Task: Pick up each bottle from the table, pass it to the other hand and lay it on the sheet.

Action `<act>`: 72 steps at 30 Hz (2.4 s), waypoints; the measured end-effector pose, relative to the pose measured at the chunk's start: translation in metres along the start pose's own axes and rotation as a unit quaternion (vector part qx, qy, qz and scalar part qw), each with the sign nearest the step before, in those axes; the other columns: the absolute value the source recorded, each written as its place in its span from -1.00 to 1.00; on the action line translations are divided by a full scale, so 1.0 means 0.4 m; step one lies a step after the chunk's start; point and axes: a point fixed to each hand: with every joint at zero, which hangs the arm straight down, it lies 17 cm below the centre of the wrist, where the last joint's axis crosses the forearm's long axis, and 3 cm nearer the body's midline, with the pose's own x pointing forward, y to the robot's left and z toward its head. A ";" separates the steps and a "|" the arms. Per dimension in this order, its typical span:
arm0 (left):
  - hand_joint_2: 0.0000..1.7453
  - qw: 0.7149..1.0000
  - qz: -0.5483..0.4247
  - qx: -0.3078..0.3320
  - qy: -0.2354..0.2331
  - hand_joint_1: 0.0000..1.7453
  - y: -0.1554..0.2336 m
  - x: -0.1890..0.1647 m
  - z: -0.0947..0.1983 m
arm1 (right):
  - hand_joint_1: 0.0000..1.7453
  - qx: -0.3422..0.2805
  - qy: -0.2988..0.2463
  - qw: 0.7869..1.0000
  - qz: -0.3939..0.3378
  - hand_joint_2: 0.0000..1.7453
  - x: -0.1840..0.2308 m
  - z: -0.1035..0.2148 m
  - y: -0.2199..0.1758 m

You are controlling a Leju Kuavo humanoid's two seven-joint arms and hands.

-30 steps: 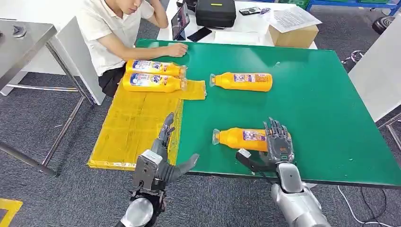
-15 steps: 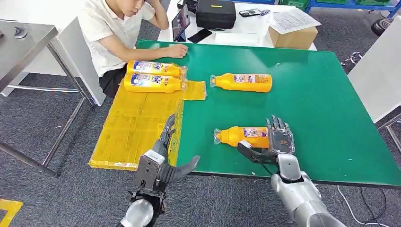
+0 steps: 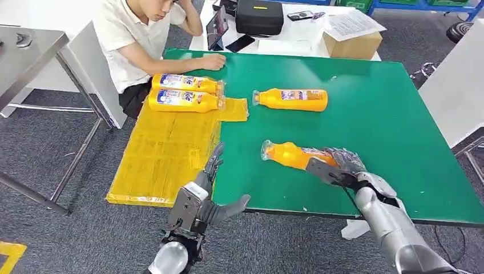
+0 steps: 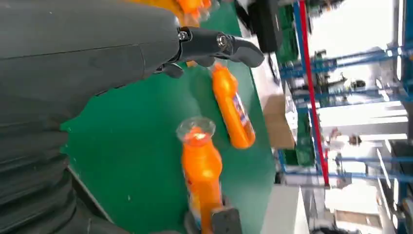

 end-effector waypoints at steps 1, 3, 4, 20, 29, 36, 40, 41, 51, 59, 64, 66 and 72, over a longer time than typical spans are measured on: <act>1.00 1.000 0.000 -0.002 -0.001 -1.00 -0.004 0.001 0.000 | 1.00 -0.001 -0.001 1.000 -0.004 1.00 -0.005 0.005 -0.002; 1.00 1.000 0.001 -0.007 -0.002 -1.00 -0.012 0.003 0.001 | 1.00 -0.003 -0.003 1.000 -0.009 1.00 -0.013 0.012 -0.009; 1.00 1.000 0.001 -0.007 -0.002 -1.00 -0.013 0.003 0.002 | 1.00 -0.003 -0.004 1.000 -0.009 1.00 -0.015 0.014 -0.010; 1.00 1.000 0.014 0.006 0.003 -1.00 -0.005 0.000 0.001 | 1.00 -0.040 -0.042 0.995 -0.078 1.00 0.028 0.030 -0.031; 1.00 0.967 0.171 0.038 0.183 -1.00 0.005 -0.222 0.066 | 1.00 -0.081 -0.137 0.979 -0.130 1.00 0.269 0.050 -0.006; 1.00 0.967 0.160 0.063 0.190 -1.00 0.033 -0.250 0.054 | 1.00 -0.082 -0.217 0.961 -0.147 1.00 0.512 0.056 0.027; 1.00 0.972 0.151 0.070 0.166 -1.00 0.052 -0.225 0.028 | 1.00 -0.076 -0.238 0.953 -0.172 1.00 0.588 0.065 0.061; 1.00 0.973 0.151 0.068 0.162 -1.00 0.050 -0.219 0.024 | 1.00 -0.073 -0.242 0.952 -0.174 1.00 0.602 0.067 0.070; 1.00 0.977 0.179 0.056 0.101 -1.00 0.038 -0.110 -0.012 | 1.00 -0.048 -0.268 0.942 -0.194 1.00 0.705 0.081 0.135; 1.00 0.975 0.194 0.060 0.094 -1.00 0.043 -0.086 -0.024 | 1.00 -0.036 -0.278 0.938 -0.204 1.00 0.756 0.086 0.168; 1.00 0.968 0.212 0.066 0.120 -1.00 0.055 -0.111 -0.042 | 1.00 -0.053 -0.285 0.940 -0.178 1.00 0.783 0.079 0.147; 1.00 0.969 0.206 0.069 0.119 -1.00 0.063 -0.114 -0.055 | 1.00 -0.058 -0.285 0.942 -0.167 1.00 0.790 0.078 0.142; 1.00 0.975 0.182 0.084 0.100 1.00 0.084 -0.112 -0.084 | 1.00 -0.059 -0.292 0.942 -0.156 1.00 0.815 0.081 0.138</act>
